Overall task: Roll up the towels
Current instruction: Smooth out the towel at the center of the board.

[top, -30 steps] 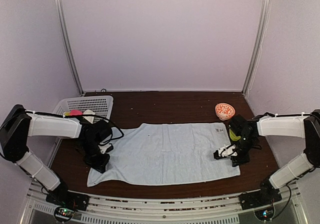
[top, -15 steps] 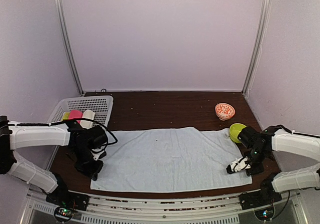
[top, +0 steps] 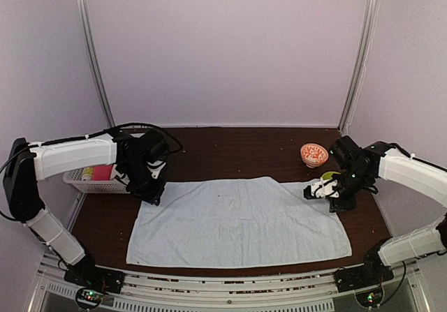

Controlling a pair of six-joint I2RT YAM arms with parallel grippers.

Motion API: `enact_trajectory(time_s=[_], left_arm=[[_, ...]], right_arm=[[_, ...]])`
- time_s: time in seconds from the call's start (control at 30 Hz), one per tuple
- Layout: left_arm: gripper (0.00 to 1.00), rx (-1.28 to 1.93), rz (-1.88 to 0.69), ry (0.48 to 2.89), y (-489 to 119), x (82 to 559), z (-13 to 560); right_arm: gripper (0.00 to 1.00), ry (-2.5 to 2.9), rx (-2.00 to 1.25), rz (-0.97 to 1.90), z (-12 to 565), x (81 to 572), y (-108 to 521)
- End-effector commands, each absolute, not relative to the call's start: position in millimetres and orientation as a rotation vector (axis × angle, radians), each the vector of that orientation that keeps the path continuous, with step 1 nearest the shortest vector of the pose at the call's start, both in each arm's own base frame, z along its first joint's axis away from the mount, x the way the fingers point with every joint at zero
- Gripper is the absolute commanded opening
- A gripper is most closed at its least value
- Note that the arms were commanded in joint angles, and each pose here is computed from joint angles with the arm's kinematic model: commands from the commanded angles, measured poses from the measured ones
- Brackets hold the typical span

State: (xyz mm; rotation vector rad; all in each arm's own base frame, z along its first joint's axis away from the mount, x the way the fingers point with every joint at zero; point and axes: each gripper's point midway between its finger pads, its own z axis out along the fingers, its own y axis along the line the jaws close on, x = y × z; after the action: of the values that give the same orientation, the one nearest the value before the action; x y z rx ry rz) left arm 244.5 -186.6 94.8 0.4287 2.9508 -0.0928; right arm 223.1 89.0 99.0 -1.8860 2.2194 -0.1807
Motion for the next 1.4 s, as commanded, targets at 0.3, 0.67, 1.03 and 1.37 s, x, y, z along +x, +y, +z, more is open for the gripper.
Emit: enact_trajectory(time_s=[0.3,0.67,1.03,1.37], left_arm=[[0.18,0.487,-0.114,2.796,-199.3,293.4,104.5],[0.18,0.519,-0.124,2.820,-204.9,300.3,85.2],[0.18,0.514,-0.047,2.831,-193.8,310.7,69.0],[0.19,0.504,-0.032,2.882,-180.3,297.9,55.2]], right_arm=[[0.22,2.512,-1.439,-0.104,54.5,306.3,111.2],[0.14,2.544,-1.326,-0.455,56.5,315.3,37.7],[0.13,2.581,-1.131,-0.463,53.8,370.3,12.7],[0.25,2.570,-1.175,-0.088,71.8,326.1,57.1]])
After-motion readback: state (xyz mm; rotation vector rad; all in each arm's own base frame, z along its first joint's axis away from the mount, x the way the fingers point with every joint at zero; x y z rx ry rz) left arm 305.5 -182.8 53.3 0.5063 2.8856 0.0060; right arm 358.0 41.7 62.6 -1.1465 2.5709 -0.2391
